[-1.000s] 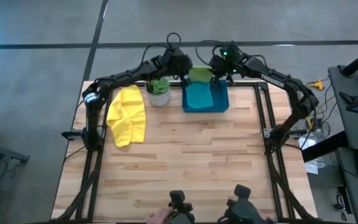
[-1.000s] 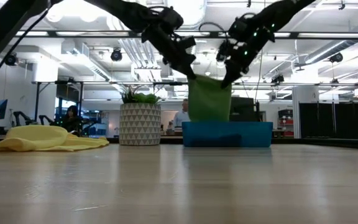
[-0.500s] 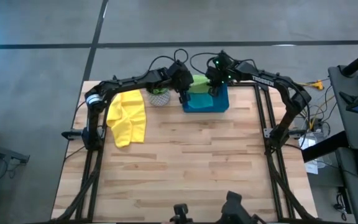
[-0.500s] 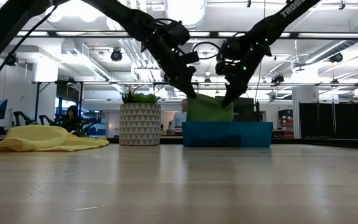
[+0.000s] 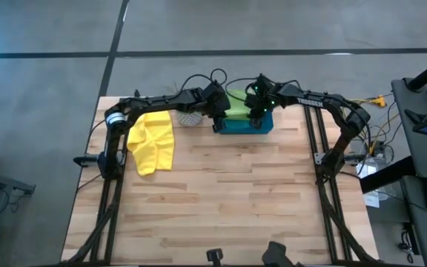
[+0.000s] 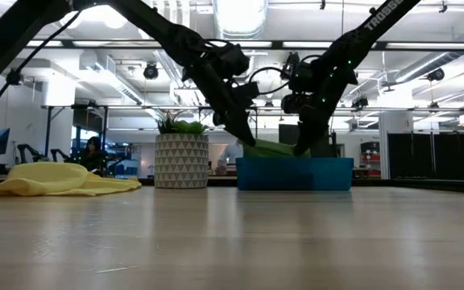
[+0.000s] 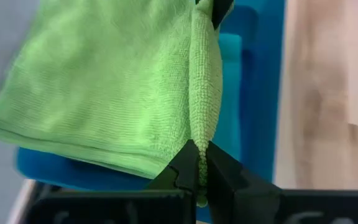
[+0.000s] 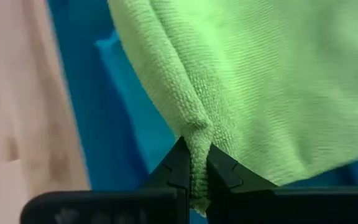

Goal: Fold microfiber towels
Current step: Fold the green microfiber towel on top of the light blue microfiber towel into the dark blue bin, then fold the yellow microfiber towel on top of the green microfiber towel into the dark blue bin

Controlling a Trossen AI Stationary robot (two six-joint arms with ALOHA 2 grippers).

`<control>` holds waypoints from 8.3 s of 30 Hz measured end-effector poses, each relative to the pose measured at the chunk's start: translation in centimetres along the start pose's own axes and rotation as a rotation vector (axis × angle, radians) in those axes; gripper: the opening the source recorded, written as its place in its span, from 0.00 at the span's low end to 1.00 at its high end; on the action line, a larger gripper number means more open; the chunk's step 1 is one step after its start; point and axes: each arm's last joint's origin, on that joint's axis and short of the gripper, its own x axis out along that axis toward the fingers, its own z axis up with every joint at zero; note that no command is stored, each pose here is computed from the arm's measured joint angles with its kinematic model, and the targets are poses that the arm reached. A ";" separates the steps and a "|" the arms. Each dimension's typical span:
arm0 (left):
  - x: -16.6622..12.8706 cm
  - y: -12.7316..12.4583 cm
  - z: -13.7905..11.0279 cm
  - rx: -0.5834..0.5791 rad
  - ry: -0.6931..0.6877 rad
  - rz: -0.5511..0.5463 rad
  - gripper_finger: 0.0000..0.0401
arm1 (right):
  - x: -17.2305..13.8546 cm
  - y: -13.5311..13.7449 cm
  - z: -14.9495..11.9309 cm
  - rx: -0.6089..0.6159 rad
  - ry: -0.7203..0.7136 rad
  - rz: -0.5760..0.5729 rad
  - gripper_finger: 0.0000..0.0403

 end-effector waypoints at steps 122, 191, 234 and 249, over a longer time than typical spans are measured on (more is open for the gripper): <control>-12.6 1.3 -22.0 -0.796 0.928 0.196 0.45 | -12.0 4.7 0.9 0.083 -0.610 0.294 0.19; -9.9 3.7 -22.9 -0.728 0.995 0.361 0.25 | -12.1 5.4 1.2 0.125 -0.591 0.332 0.17; -28.0 -1.0 -16.4 -0.619 0.461 0.281 0.00 | -9.2 11.6 4.8 0.121 -0.636 0.512 0.17; -35.1 -4.2 -13.3 -0.262 0.115 0.052 0.00 | -7.7 21.3 9.6 0.064 -0.864 0.669 0.17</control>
